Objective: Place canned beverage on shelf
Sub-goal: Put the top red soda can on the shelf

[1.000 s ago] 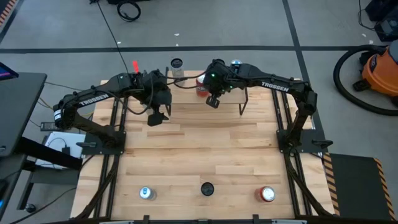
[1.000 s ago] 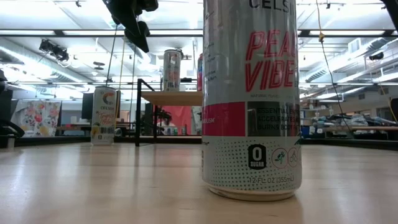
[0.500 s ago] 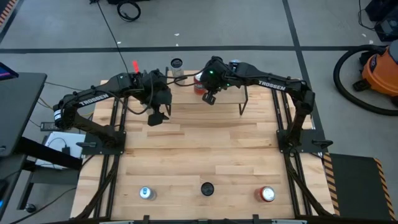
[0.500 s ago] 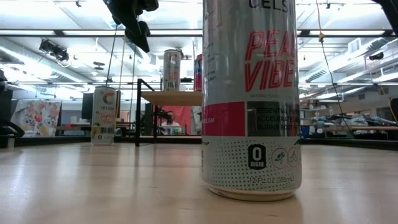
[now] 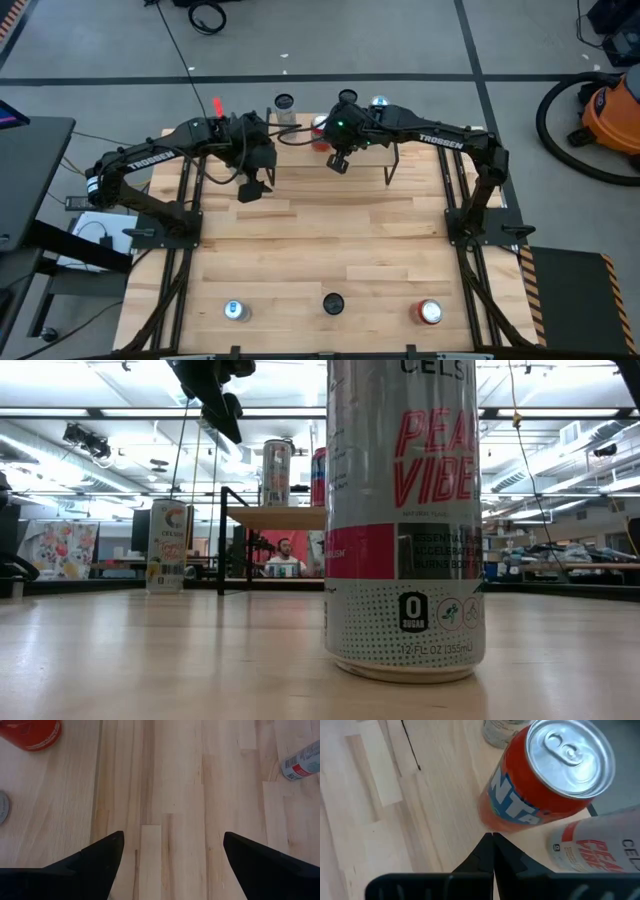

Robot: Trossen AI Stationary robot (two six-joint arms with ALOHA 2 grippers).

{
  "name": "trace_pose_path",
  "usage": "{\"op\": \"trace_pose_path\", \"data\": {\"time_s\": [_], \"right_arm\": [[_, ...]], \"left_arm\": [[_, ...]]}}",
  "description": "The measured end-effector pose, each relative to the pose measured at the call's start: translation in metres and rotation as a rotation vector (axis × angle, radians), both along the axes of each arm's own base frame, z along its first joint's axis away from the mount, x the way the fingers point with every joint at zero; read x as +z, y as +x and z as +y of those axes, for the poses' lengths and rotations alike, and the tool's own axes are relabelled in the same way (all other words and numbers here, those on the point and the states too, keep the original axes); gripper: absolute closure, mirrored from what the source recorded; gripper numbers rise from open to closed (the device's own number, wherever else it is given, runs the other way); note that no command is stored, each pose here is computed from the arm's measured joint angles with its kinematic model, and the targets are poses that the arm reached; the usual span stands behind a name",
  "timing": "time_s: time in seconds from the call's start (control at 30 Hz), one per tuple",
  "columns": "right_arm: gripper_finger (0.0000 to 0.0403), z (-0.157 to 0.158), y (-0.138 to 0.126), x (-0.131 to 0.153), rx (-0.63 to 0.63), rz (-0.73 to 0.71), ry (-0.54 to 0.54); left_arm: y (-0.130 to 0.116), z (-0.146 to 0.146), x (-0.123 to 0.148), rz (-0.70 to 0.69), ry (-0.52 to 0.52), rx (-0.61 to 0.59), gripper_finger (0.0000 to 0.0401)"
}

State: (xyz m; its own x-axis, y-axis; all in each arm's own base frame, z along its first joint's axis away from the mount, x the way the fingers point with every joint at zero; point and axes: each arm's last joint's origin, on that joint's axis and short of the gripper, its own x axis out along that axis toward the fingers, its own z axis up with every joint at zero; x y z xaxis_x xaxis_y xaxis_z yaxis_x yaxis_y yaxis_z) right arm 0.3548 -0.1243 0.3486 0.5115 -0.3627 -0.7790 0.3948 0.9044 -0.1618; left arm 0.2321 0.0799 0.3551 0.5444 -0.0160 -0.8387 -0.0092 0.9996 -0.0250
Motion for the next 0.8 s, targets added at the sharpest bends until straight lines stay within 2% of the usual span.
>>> {"op": "trace_pose_path", "data": {"time_s": [0.2, 0.43, 0.63, 0.8], "right_arm": [[0.0398, 0.004, 0.000, 0.015, 0.009, -0.041, -0.017], [0.0398, 0.015, 0.003, 0.017, 0.020, -0.054, -0.026], [0.0398, 0.037, -0.008, 0.033, 0.018, -0.056, -0.094], [0.0398, 0.054, -0.032, 0.063, 0.009, -0.133, -0.137]], "left_arm": [[0.000, 0.000, 0.000, 0.000, 0.000, 0.000, 0.0048], [0.000, 0.000, 0.000, -0.004, 0.002, -0.001, 0.0048], [0.020, -0.003, 0.008, -0.173, 0.090, -0.076, 0.0048], [0.039, -0.002, 0.012, -0.297, 0.153, -0.114, 0.0048]]}}
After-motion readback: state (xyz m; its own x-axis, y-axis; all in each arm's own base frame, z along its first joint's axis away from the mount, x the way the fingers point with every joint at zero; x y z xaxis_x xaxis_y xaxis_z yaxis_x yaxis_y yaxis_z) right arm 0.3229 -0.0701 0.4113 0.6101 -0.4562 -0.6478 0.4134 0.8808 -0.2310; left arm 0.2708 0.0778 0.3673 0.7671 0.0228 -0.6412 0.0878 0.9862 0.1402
